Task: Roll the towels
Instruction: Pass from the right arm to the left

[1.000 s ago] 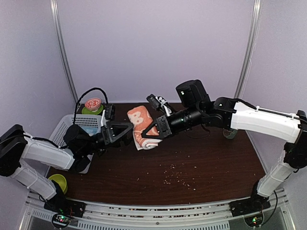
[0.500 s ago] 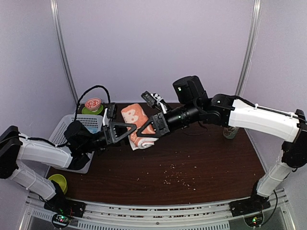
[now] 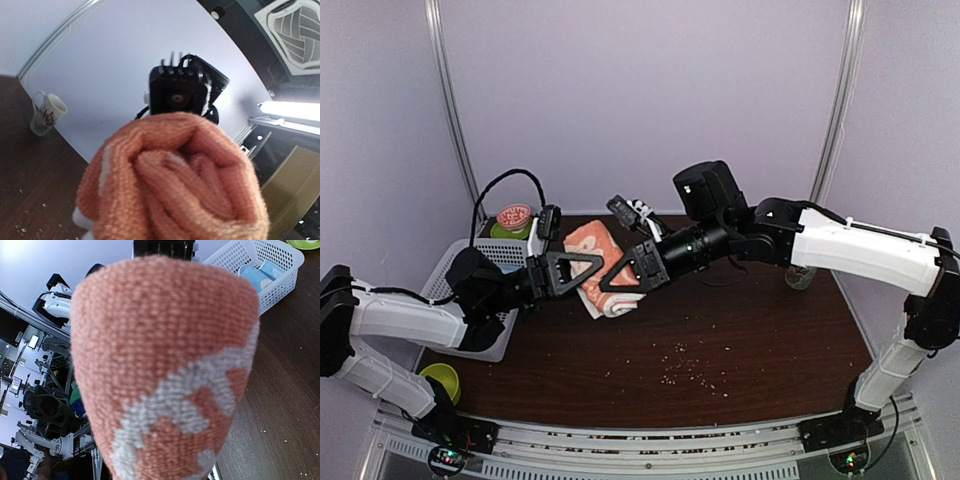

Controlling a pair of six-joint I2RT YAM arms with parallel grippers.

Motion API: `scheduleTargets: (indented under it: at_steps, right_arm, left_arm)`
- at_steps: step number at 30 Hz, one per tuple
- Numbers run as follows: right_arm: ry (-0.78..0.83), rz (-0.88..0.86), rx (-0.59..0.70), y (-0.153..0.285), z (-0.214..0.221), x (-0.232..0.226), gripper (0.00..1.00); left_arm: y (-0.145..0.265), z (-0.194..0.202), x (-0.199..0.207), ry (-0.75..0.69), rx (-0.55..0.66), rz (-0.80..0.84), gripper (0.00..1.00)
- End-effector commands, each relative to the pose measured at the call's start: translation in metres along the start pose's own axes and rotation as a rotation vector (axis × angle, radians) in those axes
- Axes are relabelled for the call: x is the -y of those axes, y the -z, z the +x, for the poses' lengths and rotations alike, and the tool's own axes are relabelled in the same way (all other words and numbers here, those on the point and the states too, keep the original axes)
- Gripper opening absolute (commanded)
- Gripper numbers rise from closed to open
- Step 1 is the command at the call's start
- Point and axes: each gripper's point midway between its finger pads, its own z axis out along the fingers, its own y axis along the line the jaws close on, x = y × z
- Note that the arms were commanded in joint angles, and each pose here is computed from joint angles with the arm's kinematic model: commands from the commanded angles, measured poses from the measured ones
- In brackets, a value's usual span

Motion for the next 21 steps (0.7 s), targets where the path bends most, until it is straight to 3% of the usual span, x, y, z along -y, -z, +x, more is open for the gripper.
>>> scheduleTargets:
  at_steps: [1,2,4,7,10,12,14,17,21]
  right_arm:
    - [0.033,0.001,0.014,0.002,-0.008,-0.007,0.0]
    - [0.032,0.005,0.015,0.002,-0.009,-0.007,0.0]
    - [0.029,0.009,0.014,0.002,-0.009,-0.006,0.05]
    - [0.028,0.018,0.029,0.005,-0.012,-0.007,0.47]
    - [0.032,0.056,0.055,0.013,-0.014,-0.006,0.77]
    - [0.04,0.086,0.078,0.023,-0.016,-0.005,0.91]
    - [0.042,0.118,0.093,0.031,-0.016,-0.002,0.97]
    - [0.031,0.179,0.139,0.046,-0.018,0.01,0.98]
    - [-0.002,0.255,0.239,0.072,-0.016,0.031,0.98]
  left_arm:
    - [-0.001,-0.007,0.02,-0.065,0.011,0.054,0.12]
    - [-0.001,-0.006,0.019,-0.061,0.011,0.049,0.03]
    - [-0.001,-0.006,0.018,-0.061,0.012,0.04,0.0]
    - [0.002,-0.009,0.016,-0.07,0.028,0.017,0.0]
    - [0.011,-0.018,0.005,-0.085,0.067,-0.058,0.0]
    - [0.025,-0.029,-0.003,-0.096,0.115,-0.121,0.0]
    - [0.041,-0.041,-0.01,-0.113,0.154,-0.193,0.0]
    - [0.076,-0.062,-0.025,-0.132,0.23,-0.364,0.0]
    - [0.155,-0.083,-0.052,-0.106,0.38,-0.684,0.0]
